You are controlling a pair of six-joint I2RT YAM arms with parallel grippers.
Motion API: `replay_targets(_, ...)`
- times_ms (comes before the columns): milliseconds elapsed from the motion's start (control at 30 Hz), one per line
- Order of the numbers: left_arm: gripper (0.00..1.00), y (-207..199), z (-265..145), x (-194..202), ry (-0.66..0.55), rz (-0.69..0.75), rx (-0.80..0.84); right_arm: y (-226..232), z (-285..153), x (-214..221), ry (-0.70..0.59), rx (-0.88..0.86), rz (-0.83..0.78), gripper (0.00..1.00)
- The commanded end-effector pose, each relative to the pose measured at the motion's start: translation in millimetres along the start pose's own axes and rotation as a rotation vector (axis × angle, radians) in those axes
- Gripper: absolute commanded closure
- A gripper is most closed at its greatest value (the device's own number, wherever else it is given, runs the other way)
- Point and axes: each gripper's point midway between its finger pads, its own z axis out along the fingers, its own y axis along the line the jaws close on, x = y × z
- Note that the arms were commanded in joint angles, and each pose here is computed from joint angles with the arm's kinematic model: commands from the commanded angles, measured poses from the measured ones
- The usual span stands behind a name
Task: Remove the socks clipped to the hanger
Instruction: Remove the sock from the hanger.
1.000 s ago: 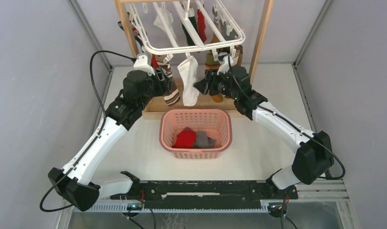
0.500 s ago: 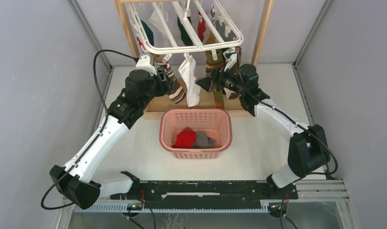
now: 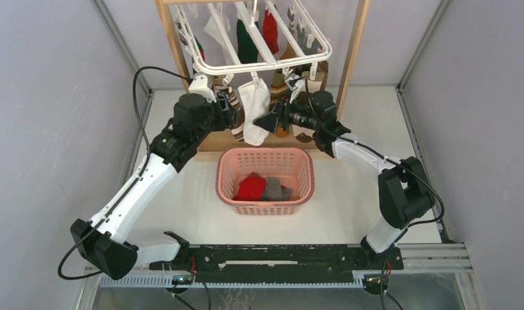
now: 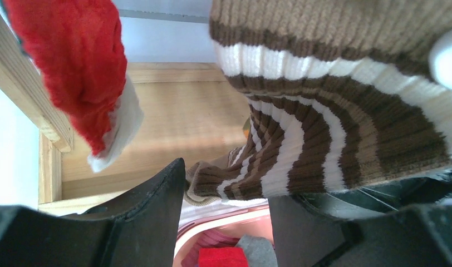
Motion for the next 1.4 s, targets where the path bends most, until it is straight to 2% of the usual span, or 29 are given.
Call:
replay_targets(0,0.4,-21,-12,-37,-0.093,0.003,0.076,27,8,-26,-0.058,-0.097,-0.054,0.36)
replay_targets(100,0.4,-27,-20,-43,-0.103,-0.001,0.108,32,8,-24,-0.049,-0.124,-0.042,0.63)
replay_targets(333,0.41,-54,-54,-68,-0.169,-0.031,0.258,51,1,-22,-0.012,-0.118,-0.053,0.94)
replay_targets(400,0.4,-62,-65,-76,-0.188,-0.033,0.307,60,-4,-22,-0.005,-0.121,-0.065,1.0)
replay_targets(633,0.4,-82,-94,-95,-0.257,-0.041,0.434,95,-32,-26,0.026,-0.209,-0.04,1.0)
replay_targets(867,0.38,-94,-99,-102,-0.274,-0.056,0.497,124,-54,-26,0.077,-0.294,0.007,1.0)
replay_targets(1200,0.37,-84,-100,-103,-0.306,-0.088,0.452,156,-82,-35,0.072,-0.341,-0.005,1.0)
replay_targets(1367,0.32,-87,-90,-104,-0.301,-0.11,0.453,163,-85,-37,0.067,-0.353,-0.006,1.0)
